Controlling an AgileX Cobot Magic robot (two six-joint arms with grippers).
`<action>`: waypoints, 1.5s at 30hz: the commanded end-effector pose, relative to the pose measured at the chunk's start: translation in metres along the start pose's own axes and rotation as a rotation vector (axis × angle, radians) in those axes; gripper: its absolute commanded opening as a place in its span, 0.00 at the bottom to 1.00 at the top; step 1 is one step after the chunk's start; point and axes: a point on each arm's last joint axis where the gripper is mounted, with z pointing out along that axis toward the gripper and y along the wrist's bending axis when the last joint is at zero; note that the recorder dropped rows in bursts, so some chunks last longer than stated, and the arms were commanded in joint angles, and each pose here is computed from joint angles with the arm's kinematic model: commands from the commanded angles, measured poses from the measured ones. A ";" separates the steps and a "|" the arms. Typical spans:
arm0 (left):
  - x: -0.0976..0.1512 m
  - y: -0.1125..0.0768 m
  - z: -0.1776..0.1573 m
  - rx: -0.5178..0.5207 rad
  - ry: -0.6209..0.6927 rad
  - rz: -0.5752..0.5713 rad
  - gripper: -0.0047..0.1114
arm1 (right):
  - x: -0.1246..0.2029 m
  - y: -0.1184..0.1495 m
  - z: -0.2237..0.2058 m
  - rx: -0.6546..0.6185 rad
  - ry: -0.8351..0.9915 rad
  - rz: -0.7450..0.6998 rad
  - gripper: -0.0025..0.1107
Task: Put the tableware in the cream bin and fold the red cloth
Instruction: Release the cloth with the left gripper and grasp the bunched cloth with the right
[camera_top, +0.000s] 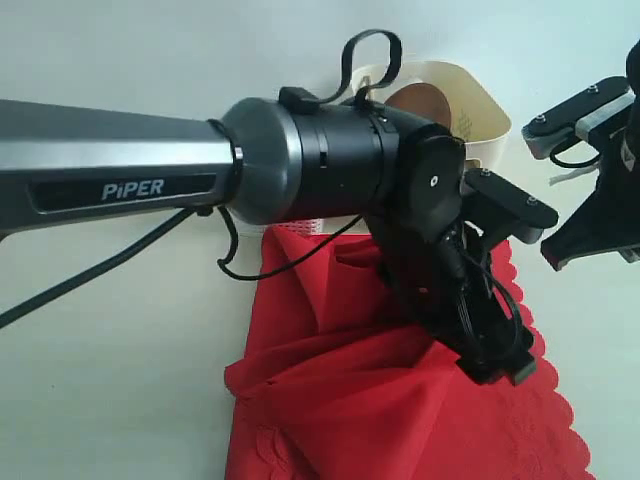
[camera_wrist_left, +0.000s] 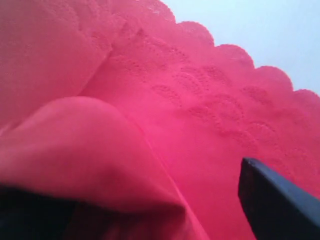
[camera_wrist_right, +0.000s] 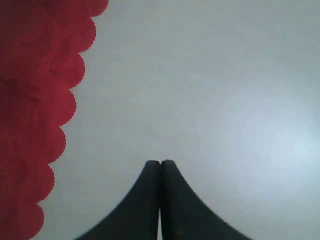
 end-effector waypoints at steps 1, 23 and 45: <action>-0.012 -0.001 -0.019 -0.021 -0.010 -0.001 0.82 | -0.002 -0.002 -0.003 -0.005 -0.024 0.009 0.02; -0.006 0.013 -0.150 -0.201 0.036 0.073 0.82 | -0.008 0.009 -0.020 -0.194 -0.170 -0.030 0.44; 0.127 0.119 -0.240 -0.443 -0.264 -0.390 0.82 | -0.032 0.090 -0.022 -0.498 -0.435 -0.470 0.64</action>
